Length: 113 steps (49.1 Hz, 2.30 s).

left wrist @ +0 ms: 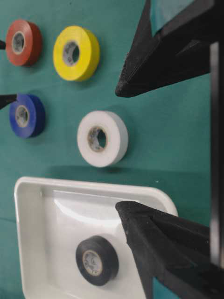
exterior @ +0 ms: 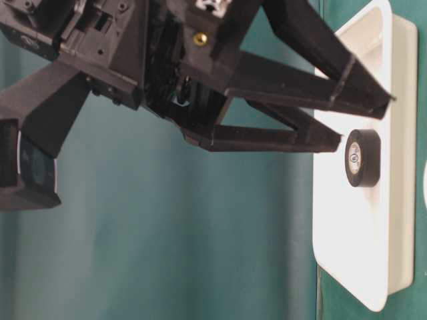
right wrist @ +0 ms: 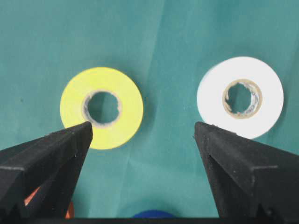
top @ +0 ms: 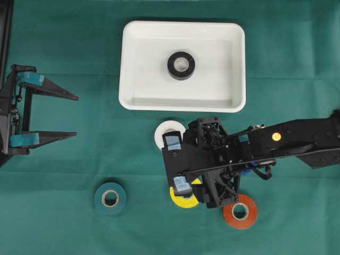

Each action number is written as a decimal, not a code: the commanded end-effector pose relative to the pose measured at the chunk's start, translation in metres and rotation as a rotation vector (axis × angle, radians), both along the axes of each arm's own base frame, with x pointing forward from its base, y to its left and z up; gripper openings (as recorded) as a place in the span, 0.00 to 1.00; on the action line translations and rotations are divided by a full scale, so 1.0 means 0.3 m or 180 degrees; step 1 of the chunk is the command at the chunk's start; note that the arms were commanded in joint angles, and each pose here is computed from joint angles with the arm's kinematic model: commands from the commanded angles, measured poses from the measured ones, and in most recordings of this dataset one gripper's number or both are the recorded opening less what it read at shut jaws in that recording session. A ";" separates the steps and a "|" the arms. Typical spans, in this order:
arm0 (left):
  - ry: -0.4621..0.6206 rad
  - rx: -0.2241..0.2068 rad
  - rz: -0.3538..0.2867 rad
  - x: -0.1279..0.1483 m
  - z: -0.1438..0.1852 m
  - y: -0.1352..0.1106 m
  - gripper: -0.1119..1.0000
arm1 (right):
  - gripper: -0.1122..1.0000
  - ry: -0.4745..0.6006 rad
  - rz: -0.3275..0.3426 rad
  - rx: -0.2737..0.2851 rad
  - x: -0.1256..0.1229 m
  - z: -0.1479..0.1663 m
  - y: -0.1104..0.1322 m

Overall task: Pick up the tape from a random location and place it into the white case.
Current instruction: 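Lower the right gripper into the yellow roll's hole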

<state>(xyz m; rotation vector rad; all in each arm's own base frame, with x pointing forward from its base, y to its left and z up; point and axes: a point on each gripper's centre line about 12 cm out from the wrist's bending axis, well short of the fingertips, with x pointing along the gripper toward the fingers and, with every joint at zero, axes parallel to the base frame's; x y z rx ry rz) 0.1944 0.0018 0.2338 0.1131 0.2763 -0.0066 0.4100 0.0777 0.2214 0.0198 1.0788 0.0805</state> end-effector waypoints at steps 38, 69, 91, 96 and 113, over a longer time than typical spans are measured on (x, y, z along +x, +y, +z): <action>0.0010 -0.0014 -0.0001 0.006 0.007 -0.001 0.97 | 0.93 -0.0120 -0.0002 0.0024 0.015 0.045 0.005; 0.0010 -0.0014 -0.0001 0.006 0.007 -0.001 0.97 | 0.93 0.0121 -0.0001 -0.0019 0.055 -0.153 0.013; 0.0024 -0.0010 -0.0002 0.007 0.005 -0.001 0.97 | 0.93 0.0229 -0.0070 0.0007 0.088 -0.301 0.021; 0.0024 -0.0014 -0.0001 0.007 0.005 -0.001 0.97 | 0.93 0.0234 -0.0074 0.0008 0.094 -0.325 0.022; 0.0024 -0.0014 -0.0001 0.007 0.005 -0.001 0.97 | 0.93 0.0273 -0.0073 0.0001 0.098 -0.358 0.023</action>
